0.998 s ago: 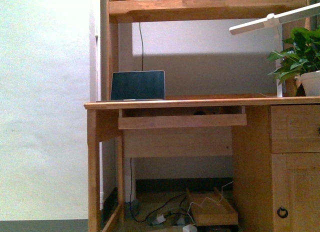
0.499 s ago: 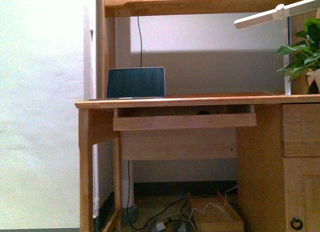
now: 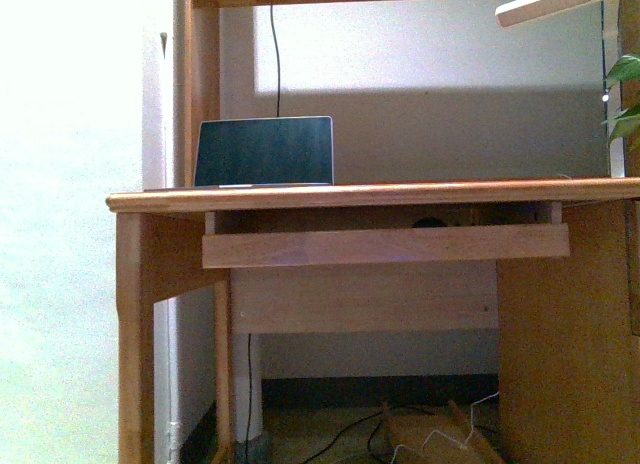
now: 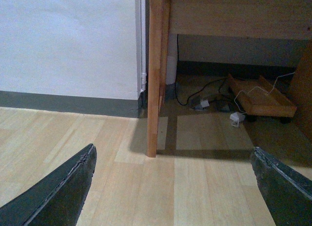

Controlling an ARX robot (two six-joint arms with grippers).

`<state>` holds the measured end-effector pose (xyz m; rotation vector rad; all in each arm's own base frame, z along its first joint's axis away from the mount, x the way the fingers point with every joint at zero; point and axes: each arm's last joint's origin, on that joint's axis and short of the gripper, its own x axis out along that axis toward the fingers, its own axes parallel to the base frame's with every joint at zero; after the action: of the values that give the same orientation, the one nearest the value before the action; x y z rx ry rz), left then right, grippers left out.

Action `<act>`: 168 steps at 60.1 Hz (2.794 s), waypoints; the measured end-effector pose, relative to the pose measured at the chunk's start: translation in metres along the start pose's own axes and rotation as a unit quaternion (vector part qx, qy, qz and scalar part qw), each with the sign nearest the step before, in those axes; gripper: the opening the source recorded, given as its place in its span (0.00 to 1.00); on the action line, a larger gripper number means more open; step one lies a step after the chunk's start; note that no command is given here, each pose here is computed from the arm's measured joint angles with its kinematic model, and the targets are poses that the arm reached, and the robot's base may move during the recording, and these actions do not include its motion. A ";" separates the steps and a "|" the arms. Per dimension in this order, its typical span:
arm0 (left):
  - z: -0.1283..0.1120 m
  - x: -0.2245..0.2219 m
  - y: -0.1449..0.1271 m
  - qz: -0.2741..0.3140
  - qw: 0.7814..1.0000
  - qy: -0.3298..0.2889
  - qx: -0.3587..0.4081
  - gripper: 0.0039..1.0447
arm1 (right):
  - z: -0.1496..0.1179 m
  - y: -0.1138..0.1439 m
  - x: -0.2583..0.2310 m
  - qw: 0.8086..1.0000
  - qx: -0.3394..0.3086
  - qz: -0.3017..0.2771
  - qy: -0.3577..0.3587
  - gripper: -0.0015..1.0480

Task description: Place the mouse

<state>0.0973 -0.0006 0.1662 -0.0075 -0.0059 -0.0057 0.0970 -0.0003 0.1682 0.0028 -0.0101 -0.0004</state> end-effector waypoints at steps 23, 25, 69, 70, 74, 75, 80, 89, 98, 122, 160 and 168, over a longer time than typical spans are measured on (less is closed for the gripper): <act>0.000 0.000 0.000 0.000 1.000 0.000 0.000 0.93 | 0.000 0.000 0.000 1.000 0.000 0.000 0.000 0.93; 0.000 0.000 0.000 0.000 1.000 0.000 0.000 0.93 | 0.000 0.000 0.000 1.000 0.000 0.000 0.000 0.93; 0.000 0.000 0.000 0.000 1.000 0.000 0.000 0.93 | 0.000 0.000 0.000 1.000 0.000 0.000 0.000 0.93; 0.000 0.000 0.000 0.000 1.000 0.000 0.000 0.93 | 0.000 0.000 0.000 1.000 0.000 0.000 0.000 0.93; 0.000 0.000 0.000 0.000 1.000 0.000 0.000 0.93 | 0.000 0.000 0.000 1.000 0.000 0.000 0.000 0.93; 0.000 0.000 0.000 0.000 1.000 0.000 0.000 0.93 | 0.000 0.000 0.000 1.000 0.000 0.000 0.000 0.93; 0.000 0.000 0.000 0.000 1.000 0.000 0.000 0.93 | 0.000 0.000 0.000 1.000 0.000 0.000 0.000 0.93; 0.000 0.000 0.000 0.000 1.000 0.000 0.000 0.93 | 0.000 0.000 0.000 1.000 0.000 0.000 0.000 0.93; 0.004 0.013 0.001 -0.067 0.992 0.101 -0.034 0.93 | 0.000 0.000 0.000 1.000 0.000 0.000 0.000 0.93; -0.013 0.163 0.012 -0.115 0.871 -0.016 0.477 0.93 | 0.000 0.000 0.000 1.000 0.000 0.000 0.000 0.93; -0.067 0.293 -0.048 -0.236 0.755 -0.099 0.604 0.93 | 0.000 0.000 0.000 1.000 0.000 0.000 0.000 0.93; -0.076 0.310 -0.053 -0.251 0.746 -0.099 0.609 0.93 | 0.000 0.000 0.000 1.000 0.000 0.000 0.000 0.93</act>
<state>0.4073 -0.0564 0.0925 1.3261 -0.2274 -0.5494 0.0970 -0.0002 0.1682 0.0028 -0.0101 0.0000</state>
